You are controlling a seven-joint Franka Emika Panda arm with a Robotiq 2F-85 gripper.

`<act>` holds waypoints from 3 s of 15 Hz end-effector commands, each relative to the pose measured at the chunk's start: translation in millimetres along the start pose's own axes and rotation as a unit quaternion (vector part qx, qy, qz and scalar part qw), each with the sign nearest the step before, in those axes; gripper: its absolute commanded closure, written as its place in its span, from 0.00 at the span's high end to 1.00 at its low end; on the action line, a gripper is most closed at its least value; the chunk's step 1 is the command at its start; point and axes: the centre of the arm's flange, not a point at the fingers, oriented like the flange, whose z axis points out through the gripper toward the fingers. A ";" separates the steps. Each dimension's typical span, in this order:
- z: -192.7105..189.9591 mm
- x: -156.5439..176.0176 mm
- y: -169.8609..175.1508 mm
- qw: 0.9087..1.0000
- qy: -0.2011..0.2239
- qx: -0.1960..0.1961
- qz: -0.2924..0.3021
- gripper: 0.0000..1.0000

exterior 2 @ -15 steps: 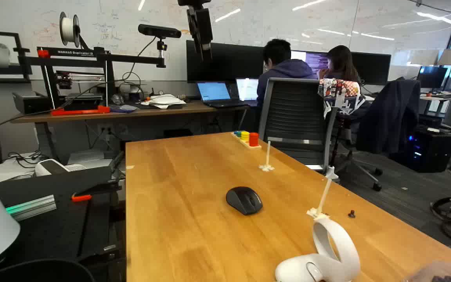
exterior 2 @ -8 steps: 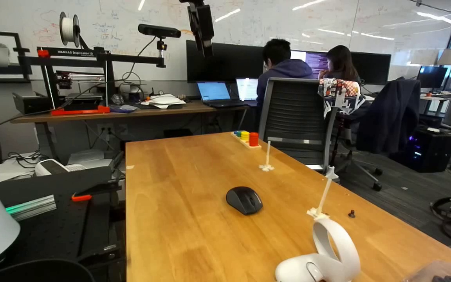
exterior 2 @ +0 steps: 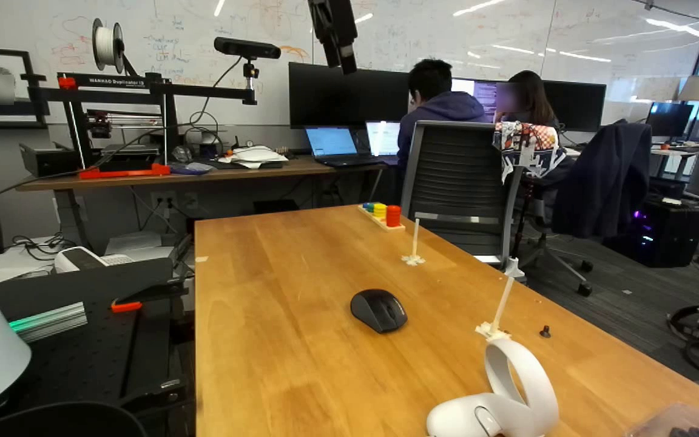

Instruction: Left-click the mouse

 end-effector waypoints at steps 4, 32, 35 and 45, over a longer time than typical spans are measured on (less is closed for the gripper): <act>1.5 51.9 30.6 0.997 0.066 -0.024 0.015 0.75; 189.2 62.0 96.4 0.994 -0.027 -0.073 0.076 0.01; 209.1 54.6 103.2 0.992 -0.036 -0.087 0.080 0.01; 276.4 33.5 115.7 0.986 -0.068 -0.123 0.092 0.01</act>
